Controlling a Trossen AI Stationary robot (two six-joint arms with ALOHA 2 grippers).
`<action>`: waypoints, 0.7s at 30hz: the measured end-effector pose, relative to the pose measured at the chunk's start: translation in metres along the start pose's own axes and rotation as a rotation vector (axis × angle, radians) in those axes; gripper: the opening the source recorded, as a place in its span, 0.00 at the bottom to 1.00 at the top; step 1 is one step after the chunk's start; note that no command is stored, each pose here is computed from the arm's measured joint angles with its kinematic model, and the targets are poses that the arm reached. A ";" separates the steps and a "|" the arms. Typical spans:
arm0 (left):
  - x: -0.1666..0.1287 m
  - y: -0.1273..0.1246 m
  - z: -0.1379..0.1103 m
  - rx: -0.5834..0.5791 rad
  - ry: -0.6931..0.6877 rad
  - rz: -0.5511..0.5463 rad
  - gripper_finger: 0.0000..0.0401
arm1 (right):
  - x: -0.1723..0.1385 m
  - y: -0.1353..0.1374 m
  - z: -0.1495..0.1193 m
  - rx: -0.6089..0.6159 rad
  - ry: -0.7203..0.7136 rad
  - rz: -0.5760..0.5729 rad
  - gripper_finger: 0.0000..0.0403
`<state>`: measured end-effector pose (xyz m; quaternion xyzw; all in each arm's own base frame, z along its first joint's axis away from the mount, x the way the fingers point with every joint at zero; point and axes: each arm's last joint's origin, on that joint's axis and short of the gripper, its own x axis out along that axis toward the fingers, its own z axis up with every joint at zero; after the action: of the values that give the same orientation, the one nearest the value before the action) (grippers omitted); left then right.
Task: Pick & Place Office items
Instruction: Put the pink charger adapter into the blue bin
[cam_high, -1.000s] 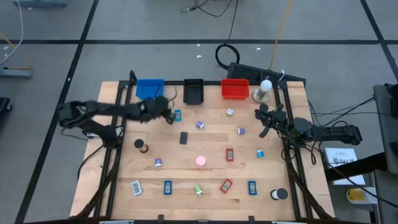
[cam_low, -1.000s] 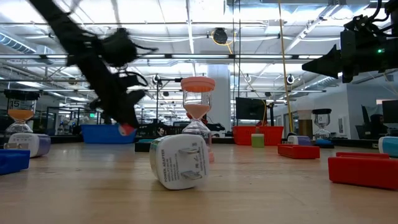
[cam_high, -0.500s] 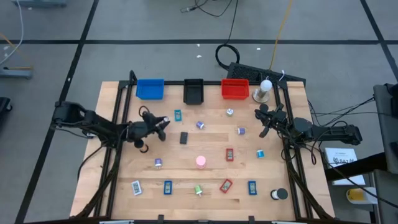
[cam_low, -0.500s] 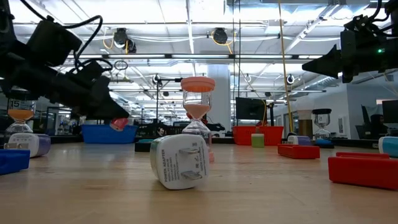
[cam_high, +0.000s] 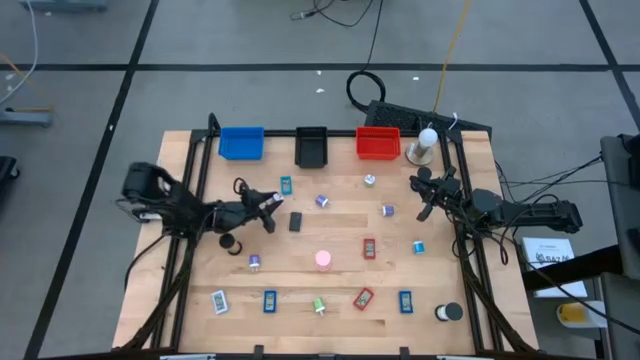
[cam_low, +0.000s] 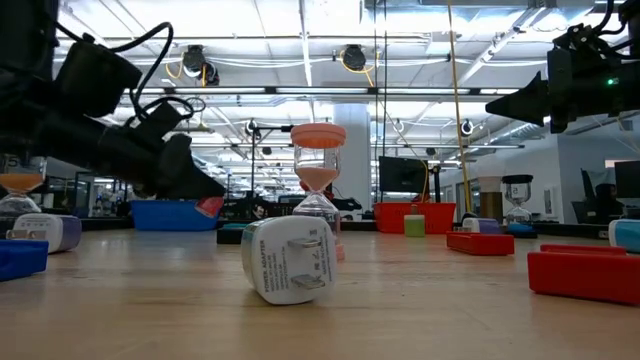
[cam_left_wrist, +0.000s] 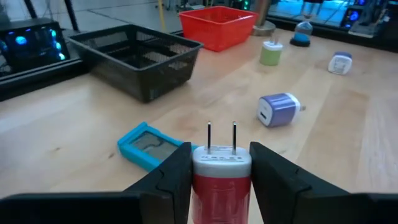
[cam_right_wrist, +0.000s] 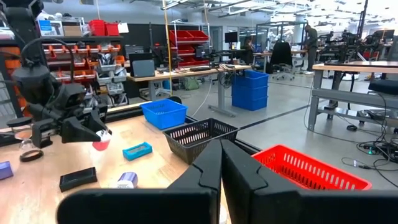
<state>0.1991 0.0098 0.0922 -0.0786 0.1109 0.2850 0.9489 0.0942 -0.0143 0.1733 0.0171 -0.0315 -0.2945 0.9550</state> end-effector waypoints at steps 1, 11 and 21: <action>0.002 -0.001 -0.001 0.007 -0.003 -0.003 0.34 | 0.000 0.000 0.000 0.000 0.000 0.000 0.00; 0.006 -0.003 -0.002 0.035 0.000 -0.001 0.34 | 0.000 0.000 0.000 0.000 0.000 0.000 0.00; 0.029 0.001 -0.009 0.063 0.074 -0.004 0.34 | 0.000 0.000 0.000 0.000 0.000 0.000 0.00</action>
<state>0.2210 0.0240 0.0758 -0.0593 0.1547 0.2764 0.9467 0.0942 -0.0143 0.1733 0.0170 -0.0314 -0.2945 0.9550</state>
